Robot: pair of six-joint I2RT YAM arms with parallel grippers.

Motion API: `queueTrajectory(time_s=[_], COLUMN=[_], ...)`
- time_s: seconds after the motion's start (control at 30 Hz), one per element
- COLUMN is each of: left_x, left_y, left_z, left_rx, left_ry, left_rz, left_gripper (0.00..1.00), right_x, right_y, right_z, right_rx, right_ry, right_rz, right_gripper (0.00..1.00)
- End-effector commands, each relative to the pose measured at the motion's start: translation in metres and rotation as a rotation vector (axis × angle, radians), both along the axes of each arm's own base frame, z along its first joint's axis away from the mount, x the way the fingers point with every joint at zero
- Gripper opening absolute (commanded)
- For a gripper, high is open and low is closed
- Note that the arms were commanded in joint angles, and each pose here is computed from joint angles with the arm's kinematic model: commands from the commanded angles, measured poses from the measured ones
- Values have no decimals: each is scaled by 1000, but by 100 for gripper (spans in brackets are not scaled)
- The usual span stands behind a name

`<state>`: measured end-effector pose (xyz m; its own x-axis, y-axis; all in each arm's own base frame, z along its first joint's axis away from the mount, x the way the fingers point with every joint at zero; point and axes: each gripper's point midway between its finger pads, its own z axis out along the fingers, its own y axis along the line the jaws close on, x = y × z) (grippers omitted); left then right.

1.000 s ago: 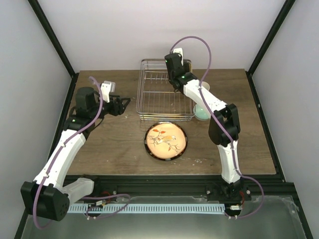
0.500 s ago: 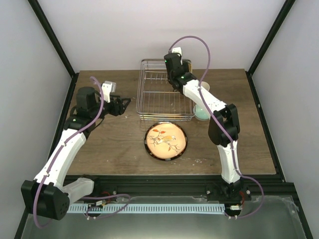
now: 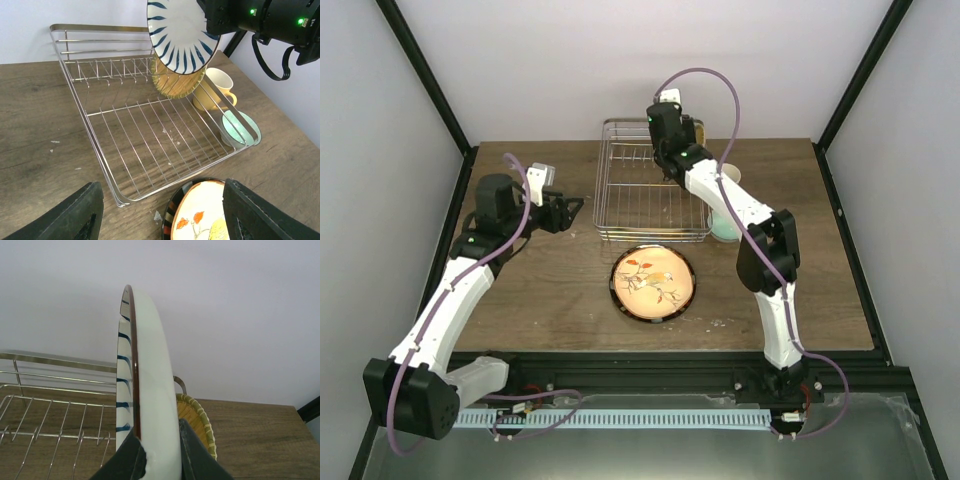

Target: Load the mixed dishes into the dish rack

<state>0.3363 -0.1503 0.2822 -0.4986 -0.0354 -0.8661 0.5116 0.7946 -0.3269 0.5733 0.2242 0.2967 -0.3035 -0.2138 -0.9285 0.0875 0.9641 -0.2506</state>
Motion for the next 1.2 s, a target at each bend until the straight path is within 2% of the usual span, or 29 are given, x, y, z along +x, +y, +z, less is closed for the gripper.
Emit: queueTrajectory(time_s=[0.0,0.47,0.83,1.0,1.17], left_x=[2,0,1,2,4], left_y=[-1,-1,-6,-9,-10], left_z=[-2,-8,-15,-17,-18], left_rx=[17,28,26,23,21], left_ry=[-12,9,29,37,45], left_rz=[-5,-8,-27,-36,-39], left_gripper=[67,67,67,67,67], right_x=[3,14,12,6,3], right_y=[3,15,-13,-19,-26], right_z=[54,-11,-59,-79,-69], right_rx=[102,123,255,252,222], right_ry=[-152,-27,122,183,166], right_rz=[-23,-17,-82,-98,-113], right_gripper=[1,1,4,23,38])
